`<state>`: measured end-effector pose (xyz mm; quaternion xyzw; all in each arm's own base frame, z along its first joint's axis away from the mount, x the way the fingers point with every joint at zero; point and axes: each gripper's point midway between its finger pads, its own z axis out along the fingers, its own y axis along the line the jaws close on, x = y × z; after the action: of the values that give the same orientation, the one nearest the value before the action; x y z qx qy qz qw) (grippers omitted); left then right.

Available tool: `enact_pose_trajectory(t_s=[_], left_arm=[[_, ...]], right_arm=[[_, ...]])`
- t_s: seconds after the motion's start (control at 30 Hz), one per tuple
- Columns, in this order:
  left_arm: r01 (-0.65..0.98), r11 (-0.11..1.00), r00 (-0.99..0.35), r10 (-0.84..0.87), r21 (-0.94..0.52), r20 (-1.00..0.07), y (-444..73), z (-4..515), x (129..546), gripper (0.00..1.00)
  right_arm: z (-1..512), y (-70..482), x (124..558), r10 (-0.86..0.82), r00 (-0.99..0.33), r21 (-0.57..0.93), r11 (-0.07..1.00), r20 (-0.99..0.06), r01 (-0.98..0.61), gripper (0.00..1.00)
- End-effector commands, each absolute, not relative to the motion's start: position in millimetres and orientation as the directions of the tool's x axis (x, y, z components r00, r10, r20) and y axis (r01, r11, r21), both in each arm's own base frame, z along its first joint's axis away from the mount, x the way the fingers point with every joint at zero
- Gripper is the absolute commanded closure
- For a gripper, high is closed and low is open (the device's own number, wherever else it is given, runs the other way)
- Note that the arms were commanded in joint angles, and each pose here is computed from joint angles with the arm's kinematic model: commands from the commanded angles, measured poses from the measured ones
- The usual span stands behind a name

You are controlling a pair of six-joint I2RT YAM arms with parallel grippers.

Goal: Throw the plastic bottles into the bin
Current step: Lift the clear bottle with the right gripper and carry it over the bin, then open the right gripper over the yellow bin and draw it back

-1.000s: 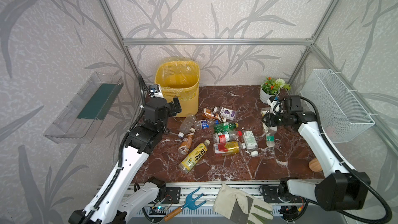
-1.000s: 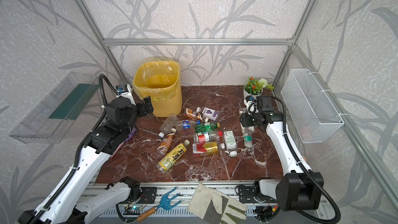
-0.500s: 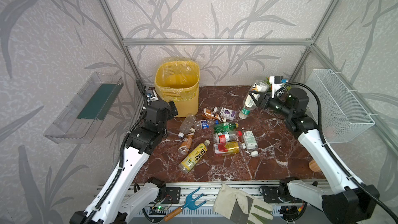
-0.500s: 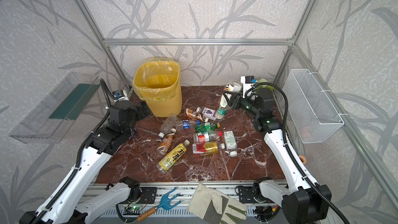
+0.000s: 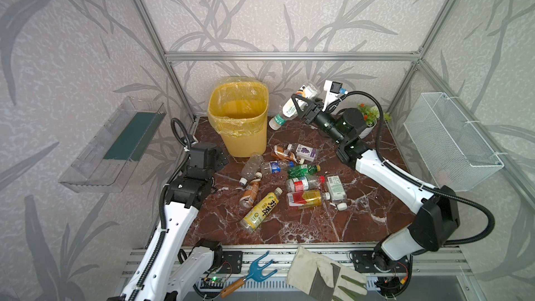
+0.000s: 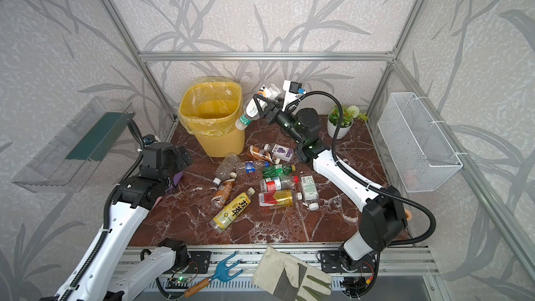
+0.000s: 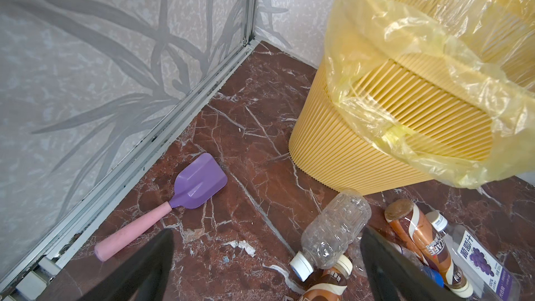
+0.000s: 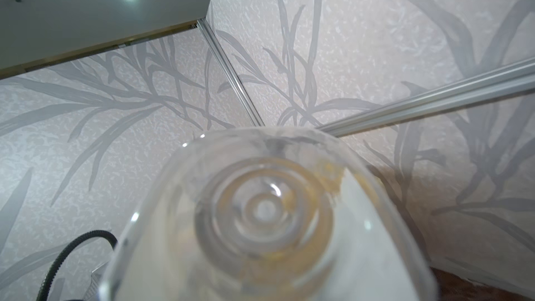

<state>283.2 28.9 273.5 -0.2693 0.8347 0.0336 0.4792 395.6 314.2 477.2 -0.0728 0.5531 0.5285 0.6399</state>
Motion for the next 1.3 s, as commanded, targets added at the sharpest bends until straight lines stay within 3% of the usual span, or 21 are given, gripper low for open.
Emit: enact_pose_trajectory(t_s=[0.0,0.1,0.17,0.2,0.27,0.33,0.6,0.83,1.0,1.27], left_arm=[[-0.499,0.842,-0.399,-0.434,-0.205,-0.808,32.7,270.5,274.2,0.01],[-0.499,0.84,-0.394,-0.437,-0.211,-0.808,33.0,270.6,273.2,0.01],[-0.498,0.841,-0.393,-0.439,-0.214,-0.808,32.8,271.2,273.5,0.01],[-0.493,0.843,-0.394,-0.439,-0.217,-0.808,32.1,272.6,273.0,0.01],[-0.482,0.849,-0.401,-0.432,-0.215,-0.808,31.1,275.0,271.3,0.01],[-0.486,0.848,-0.402,-0.429,-0.209,-0.809,32.7,274.7,268.1,0.01],[-0.473,0.851,-0.39,-0.434,-0.228,-0.812,31.1,278.7,266.3,0.01],[-0.447,0.862,-0.384,-0.427,-0.24,-0.819,28.1,280.8,264.7,0.01],[-0.4,0.878,-0.419,-0.431,-0.263,-0.8,17.1,270.3,263.9,0.01],[-0.345,0.9,-0.503,-0.417,-0.266,-0.757,-7.4,246.1,260.1,0.01]], right_arm=[[522.0,308.9,405.1,0.725,-0.021,0.466,0.421,-0.689,-0.778,0.47],[513.9,349.1,443.8,0.723,-0.056,0.488,0.406,-0.689,-0.772,0.46],[497.3,393.4,471.2,0.595,-0.109,0.453,0.466,-0.796,-0.76,0.41],[490.7,405.0,484.6,0.555,-0.142,0.46,0.489,-0.82,-0.741,0.35],[468.7,414.7,506.4,0.479,-0.221,0.482,0.534,-0.85,-0.695,0.12],[475.8,412.0,509.5,0.474,-0.19,0.46,0.559,-0.86,-0.69,0.01],[517.7,396.1,497.1,0.387,-0.107,0.345,0.621,-0.916,-0.704,0.01],[552.6,375.0,460.3,0.301,-0.034,0.228,0.642,-0.953,-0.732,0.01],[538.1,340.7,428.4,0.302,0.059,0.173,0.685,-0.952,-0.708,0.01],[483.8,278.7,375.2,0.232,0.093,0.121,0.761,-0.968,-0.638,0.01]])
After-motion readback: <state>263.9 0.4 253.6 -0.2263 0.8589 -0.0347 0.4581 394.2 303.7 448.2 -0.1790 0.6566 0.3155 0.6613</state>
